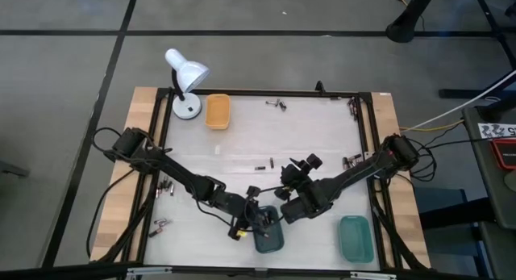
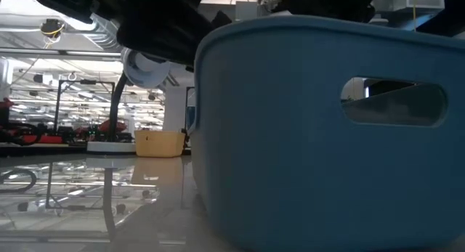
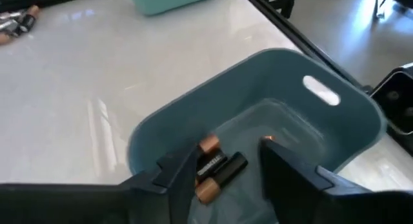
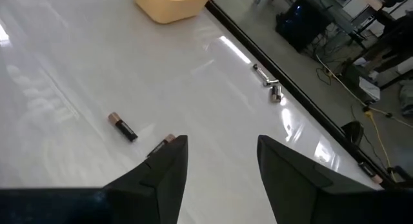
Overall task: Sort batteries
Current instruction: Put the black battery into the blue bin
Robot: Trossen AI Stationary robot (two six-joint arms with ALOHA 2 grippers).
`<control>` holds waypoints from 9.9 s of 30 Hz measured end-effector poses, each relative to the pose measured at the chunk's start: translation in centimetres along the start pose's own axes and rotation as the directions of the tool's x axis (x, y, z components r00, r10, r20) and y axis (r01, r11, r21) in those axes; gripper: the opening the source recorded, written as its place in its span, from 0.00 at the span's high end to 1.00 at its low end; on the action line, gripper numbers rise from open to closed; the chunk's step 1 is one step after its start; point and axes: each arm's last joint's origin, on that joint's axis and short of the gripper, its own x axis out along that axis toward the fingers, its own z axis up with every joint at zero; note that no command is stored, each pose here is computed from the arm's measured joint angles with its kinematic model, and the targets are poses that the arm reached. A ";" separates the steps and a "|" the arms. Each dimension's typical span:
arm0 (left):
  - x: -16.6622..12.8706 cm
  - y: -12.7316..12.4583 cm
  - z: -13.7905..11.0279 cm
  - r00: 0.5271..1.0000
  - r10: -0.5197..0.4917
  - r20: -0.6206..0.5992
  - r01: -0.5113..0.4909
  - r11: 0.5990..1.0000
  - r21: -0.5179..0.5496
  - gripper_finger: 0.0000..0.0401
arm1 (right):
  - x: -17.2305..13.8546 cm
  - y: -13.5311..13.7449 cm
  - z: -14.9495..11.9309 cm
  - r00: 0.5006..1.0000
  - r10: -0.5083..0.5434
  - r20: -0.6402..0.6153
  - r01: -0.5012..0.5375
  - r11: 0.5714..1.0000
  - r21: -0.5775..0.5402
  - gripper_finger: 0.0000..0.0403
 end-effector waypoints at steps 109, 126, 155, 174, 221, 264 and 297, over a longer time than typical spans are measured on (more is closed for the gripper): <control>-13.8 -14.3 -11.7 0.250 -0.449 -0.858 -0.718 0.508 -0.476 0.68 | 1.1 -19.6 -5.9 0.899 0.438 0.012 -0.416 0.862 -0.289 0.53; -13.7 -14.2 -11.7 0.237 -0.461 -0.855 -0.728 0.499 -0.471 0.91 | 1.1 -19.5 -5.9 0.899 0.438 0.013 -0.417 0.862 -0.288 0.53; -8.5 -7.6 2.4 0.888 0.140 -0.439 -0.434 0.570 -0.697 0.89 | 1.0 -19.4 -5.5 0.888 0.458 0.047 -0.430 0.862 -0.266 0.53; 0.7 -0.1 3.7 0.988 0.125 -0.086 -0.152 0.850 -0.505 0.89 | 1.0 -19.3 -6.4 0.826 0.557 -0.083 -0.559 0.793 -0.243 0.53; -2.6 8.2 5.8 0.931 0.363 -0.025 -0.363 0.932 -0.006 0.70 | 7.7 -21.2 -8.7 0.757 0.225 -0.613 -0.080 0.963 0.256 0.53; -6.9 8.2 2.5 0.923 0.369 0.106 -0.358 0.928 -0.105 0.70 | 10.5 -18.7 -14.8 0.587 0.335 -0.737 -0.071 0.928 0.366 0.73; -10.9 9.7 -4.3 0.834 0.538 0.126 -0.493 0.827 -0.270 0.70 | 2.9 -9.2 -2.7 0.477 0.875 0.082 -0.867 0.454 0.204 0.89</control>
